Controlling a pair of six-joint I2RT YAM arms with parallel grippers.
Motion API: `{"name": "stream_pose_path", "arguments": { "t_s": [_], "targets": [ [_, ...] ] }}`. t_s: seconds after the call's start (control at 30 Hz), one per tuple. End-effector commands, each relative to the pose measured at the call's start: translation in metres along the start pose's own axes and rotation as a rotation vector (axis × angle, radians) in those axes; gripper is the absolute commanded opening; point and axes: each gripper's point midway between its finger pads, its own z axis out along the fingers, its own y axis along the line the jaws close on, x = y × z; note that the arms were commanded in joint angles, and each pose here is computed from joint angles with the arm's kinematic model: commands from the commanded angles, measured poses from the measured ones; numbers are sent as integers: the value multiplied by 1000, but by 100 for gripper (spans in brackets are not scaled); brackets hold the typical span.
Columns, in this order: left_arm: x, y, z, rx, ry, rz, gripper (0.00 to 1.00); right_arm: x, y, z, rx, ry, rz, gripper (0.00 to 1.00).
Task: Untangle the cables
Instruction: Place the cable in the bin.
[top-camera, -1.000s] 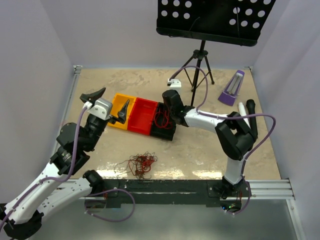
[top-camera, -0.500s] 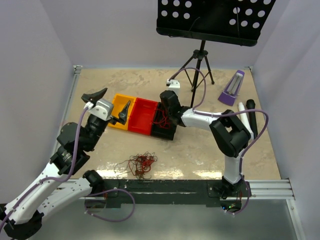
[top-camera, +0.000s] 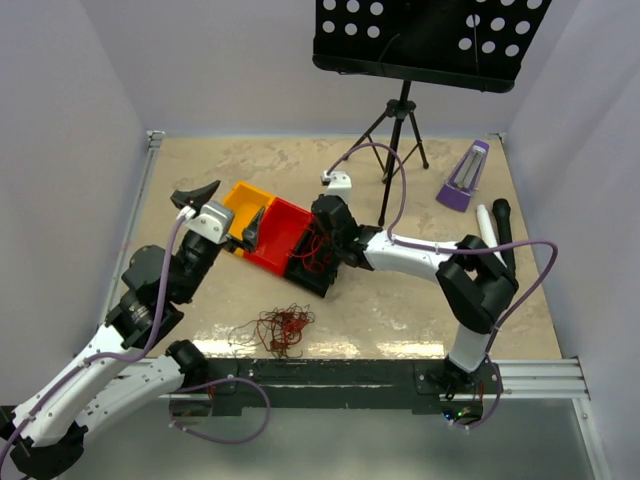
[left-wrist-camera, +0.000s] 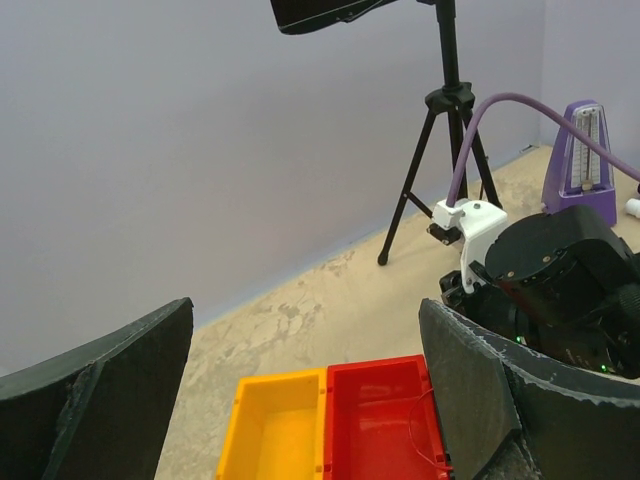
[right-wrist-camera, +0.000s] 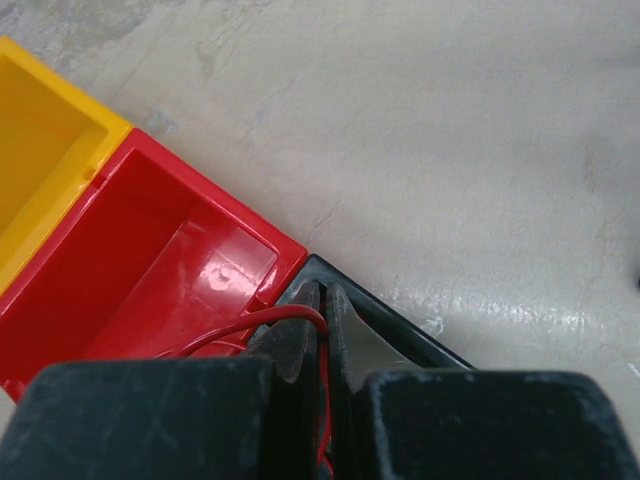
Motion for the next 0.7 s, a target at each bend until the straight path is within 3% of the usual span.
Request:
{"name": "stream_pose_path", "arguments": {
  "t_s": [0.0,0.23,0.47,0.67],
  "targets": [
    [-8,4,-2,-10,-30,-10,100,-12,1,-16,10,-18,24,0],
    [-10,4,-3,-5,-40,-18,100,43,8,-20,-31,114,38,0],
    [-14,6,-5,-9,-48,-19,100,92,-4,9,38,251,-30,0],
    [-14,8,-7,-15,-41,-14,100,90,-43,26,138,280,-92,0]
  ]
}}
